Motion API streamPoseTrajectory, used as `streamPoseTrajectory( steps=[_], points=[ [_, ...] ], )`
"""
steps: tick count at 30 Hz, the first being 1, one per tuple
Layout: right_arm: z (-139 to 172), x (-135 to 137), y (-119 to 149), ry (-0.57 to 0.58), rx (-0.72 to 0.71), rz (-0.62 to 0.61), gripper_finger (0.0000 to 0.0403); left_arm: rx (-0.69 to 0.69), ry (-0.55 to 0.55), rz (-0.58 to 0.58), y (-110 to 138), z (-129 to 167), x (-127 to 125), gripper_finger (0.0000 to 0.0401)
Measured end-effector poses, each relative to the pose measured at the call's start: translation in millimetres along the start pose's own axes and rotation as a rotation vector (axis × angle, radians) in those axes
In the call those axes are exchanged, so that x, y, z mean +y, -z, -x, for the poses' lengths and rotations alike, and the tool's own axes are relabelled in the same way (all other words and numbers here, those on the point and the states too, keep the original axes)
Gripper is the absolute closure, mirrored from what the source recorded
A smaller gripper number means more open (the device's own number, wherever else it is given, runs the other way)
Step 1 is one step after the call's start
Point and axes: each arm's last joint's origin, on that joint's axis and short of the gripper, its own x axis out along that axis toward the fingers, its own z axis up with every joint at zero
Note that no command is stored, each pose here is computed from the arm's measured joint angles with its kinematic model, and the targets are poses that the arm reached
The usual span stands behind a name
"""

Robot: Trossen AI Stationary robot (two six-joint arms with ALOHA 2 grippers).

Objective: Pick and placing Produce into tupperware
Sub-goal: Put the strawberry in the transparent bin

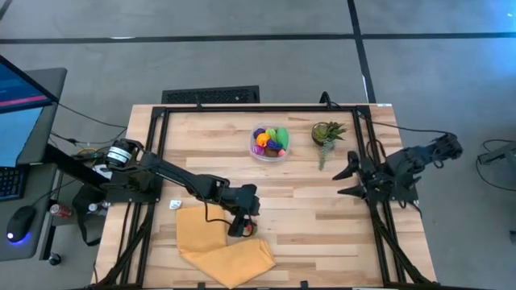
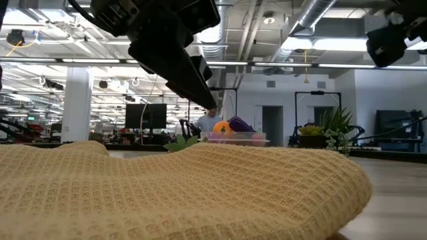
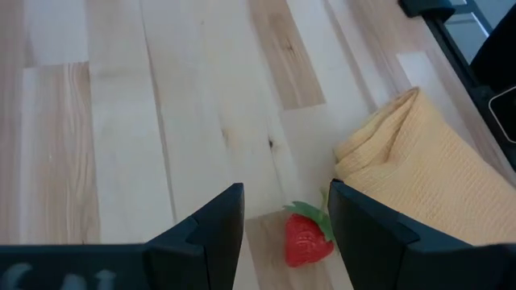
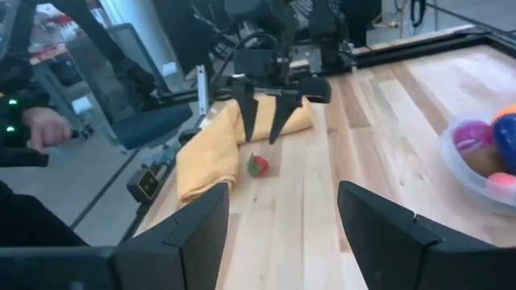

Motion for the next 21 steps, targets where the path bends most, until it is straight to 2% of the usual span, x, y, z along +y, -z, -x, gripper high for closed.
streamPoseTrajectory(
  steps=[4,12,21],
  points=[
    [-6.1,-1.9,3.7,-0.014,-0.034,0.002,0.0147,0.004,-0.003,0.008,0.3,0.1,1.0,0.0232],
    [-9.0,-10.8,5.4,0.031,-0.038,0.009,0.0147,0.052,0.001,0.011,4.9,0.4,1.3,0.0232],
    [-8.6,-20.9,2.6,0.11,-0.058,0.019,0.0147,0.122,0.065,-0.107,12.2,0.3,-7.7,0.0232]
  ],
)
